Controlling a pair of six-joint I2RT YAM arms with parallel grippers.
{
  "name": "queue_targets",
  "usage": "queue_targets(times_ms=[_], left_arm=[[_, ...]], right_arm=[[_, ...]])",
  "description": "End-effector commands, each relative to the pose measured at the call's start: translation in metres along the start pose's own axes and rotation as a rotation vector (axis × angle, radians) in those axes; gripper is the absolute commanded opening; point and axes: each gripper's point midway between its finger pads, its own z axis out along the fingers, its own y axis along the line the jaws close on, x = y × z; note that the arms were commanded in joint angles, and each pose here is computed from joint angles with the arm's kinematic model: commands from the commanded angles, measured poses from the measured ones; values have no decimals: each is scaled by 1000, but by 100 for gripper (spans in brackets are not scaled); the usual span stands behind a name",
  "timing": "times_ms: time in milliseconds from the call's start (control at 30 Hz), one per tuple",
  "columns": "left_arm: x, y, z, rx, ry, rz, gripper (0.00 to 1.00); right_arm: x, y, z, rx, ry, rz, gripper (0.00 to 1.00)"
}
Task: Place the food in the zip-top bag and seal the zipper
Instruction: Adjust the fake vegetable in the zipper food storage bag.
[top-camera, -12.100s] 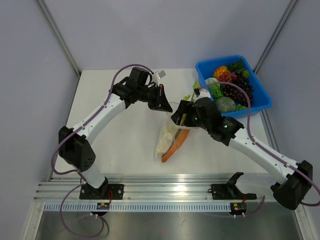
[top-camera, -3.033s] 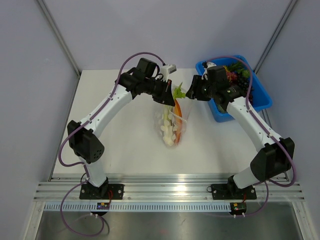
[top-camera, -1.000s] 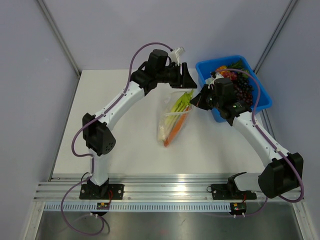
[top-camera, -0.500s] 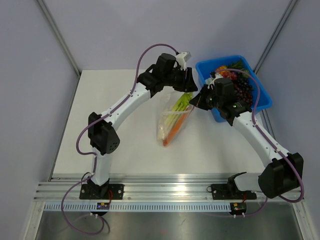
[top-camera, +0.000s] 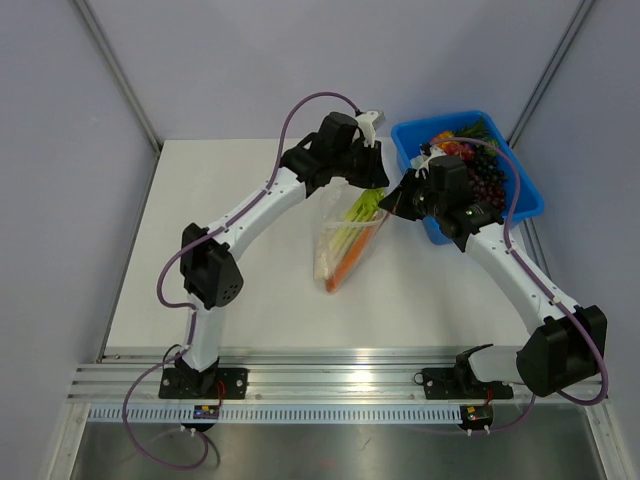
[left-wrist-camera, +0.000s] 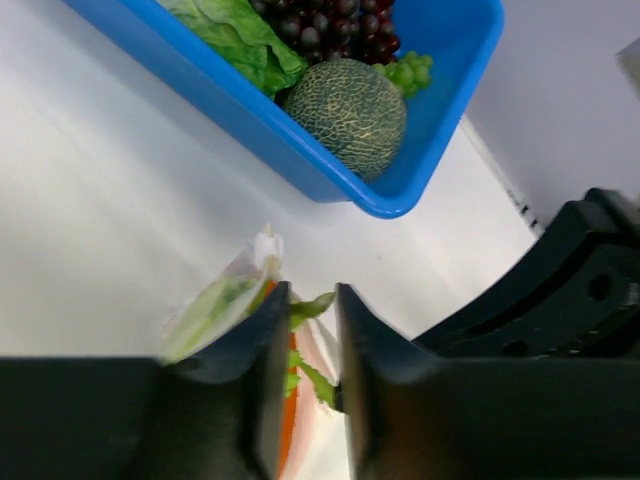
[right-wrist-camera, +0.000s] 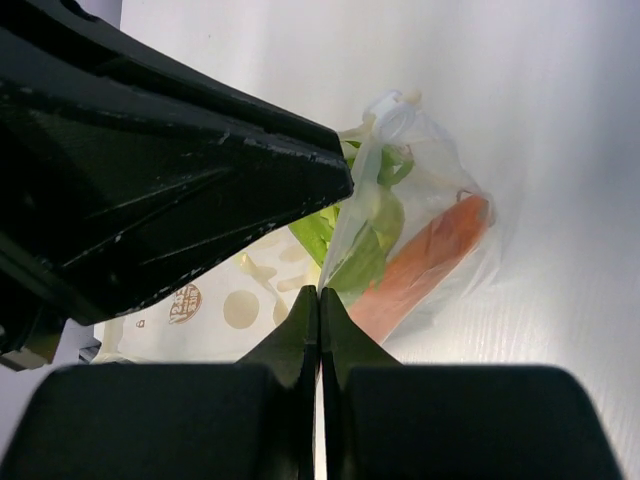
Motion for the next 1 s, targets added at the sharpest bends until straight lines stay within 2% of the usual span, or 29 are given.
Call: queue_targets(times_ms=[0, 67, 467, 700, 967], left_arm=[[-18, -4, 0, 0, -55, 33, 15], [-19, 0, 0, -24, -60, 17, 0], [6, 5, -13, -36, -31, -1, 0], [40, 12, -11, -21, 57, -1, 0], [85, 27, 11, -21, 146, -64, 0]], right_arm=[[-23, 19, -11, -54, -63, -24, 0], [-21, 16, -10, -46, -59, -26, 0], [-23, 3, -15, 23, -81, -35, 0], [-26, 7, -15, 11, -91, -30, 0], [-28, 18, -19, -45, -96, -63, 0]])
